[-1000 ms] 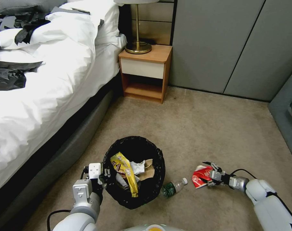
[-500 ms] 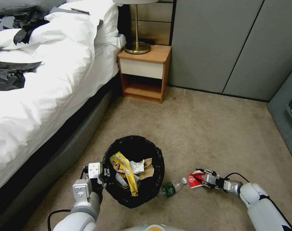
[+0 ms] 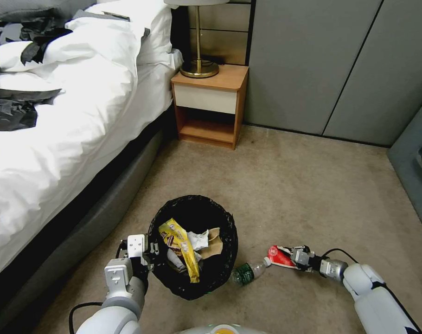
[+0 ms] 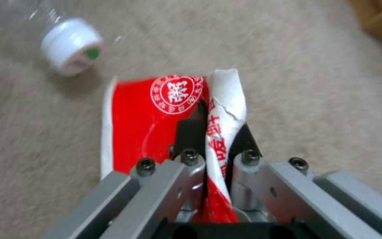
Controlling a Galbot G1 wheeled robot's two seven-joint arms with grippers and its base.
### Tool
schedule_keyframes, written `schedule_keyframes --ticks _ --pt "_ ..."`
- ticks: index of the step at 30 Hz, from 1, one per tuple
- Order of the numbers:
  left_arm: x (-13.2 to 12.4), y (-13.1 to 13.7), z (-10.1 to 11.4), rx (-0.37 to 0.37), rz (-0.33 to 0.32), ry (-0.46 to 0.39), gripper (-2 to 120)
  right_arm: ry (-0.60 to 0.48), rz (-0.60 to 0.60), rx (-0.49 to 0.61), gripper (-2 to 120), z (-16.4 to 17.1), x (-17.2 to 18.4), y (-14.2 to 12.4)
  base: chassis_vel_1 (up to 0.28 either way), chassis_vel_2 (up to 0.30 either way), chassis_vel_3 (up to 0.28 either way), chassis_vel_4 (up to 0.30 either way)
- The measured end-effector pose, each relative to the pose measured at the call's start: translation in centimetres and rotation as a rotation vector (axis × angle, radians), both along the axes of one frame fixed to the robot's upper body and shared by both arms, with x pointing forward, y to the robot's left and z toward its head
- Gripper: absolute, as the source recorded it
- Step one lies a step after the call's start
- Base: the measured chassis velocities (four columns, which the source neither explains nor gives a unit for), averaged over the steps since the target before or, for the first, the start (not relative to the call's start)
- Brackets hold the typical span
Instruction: Pick up the trash bin, then pick up the garbage from the floor and place it into the trash bin.
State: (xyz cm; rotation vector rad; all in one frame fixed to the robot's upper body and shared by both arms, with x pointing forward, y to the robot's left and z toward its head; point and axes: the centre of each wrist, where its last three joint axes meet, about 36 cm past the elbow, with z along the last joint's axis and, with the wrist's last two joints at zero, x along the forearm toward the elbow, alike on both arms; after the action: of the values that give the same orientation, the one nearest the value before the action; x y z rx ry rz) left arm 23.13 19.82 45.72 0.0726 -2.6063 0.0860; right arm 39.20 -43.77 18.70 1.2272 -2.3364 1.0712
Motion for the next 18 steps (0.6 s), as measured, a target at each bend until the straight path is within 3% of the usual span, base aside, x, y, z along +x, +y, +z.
schedule_keyframes --ticks 7,11,14,15,16,18 --pt "0.1 -0.1 0.1 -0.002 -0.006 -0.004 0 -0.106 -0.059 0.115 0 2.7 -1.1 0.5 0.000 0.000 0.000 0.000" --pt "0.1 -0.1 0.2 -0.003 -0.008 -0.007 0 -0.212 -0.099 0.233 0 6.0 -1.8 2.0 0.000 0.000 0.000 0.000" --pt "0.1 -0.1 0.2 -0.003 -0.010 -0.007 0 -0.348 -0.128 0.362 0 10.6 -1.7 3.6 0.000 0.000 0.000 0.000" --pt "0.0 -0.1 0.2 -0.005 -0.012 -0.007 0 -0.420 -0.133 0.423 0 13.6 -1.6 4.5 0.000 0.000 0.000 0.000" --pt "0.0 -0.1 0.2 -0.005 -0.012 -0.007 0 -0.420 -0.133 0.423 0 13.6 -1.6 4.5 0.000 0.000 0.000 0.000" --pt "0.0 -0.1 0.3 -0.009 -0.014 -0.007 0 -0.495 -0.129 0.496 0 17.6 -1.4 5.9 0.000 0.000 0.000 0.000"
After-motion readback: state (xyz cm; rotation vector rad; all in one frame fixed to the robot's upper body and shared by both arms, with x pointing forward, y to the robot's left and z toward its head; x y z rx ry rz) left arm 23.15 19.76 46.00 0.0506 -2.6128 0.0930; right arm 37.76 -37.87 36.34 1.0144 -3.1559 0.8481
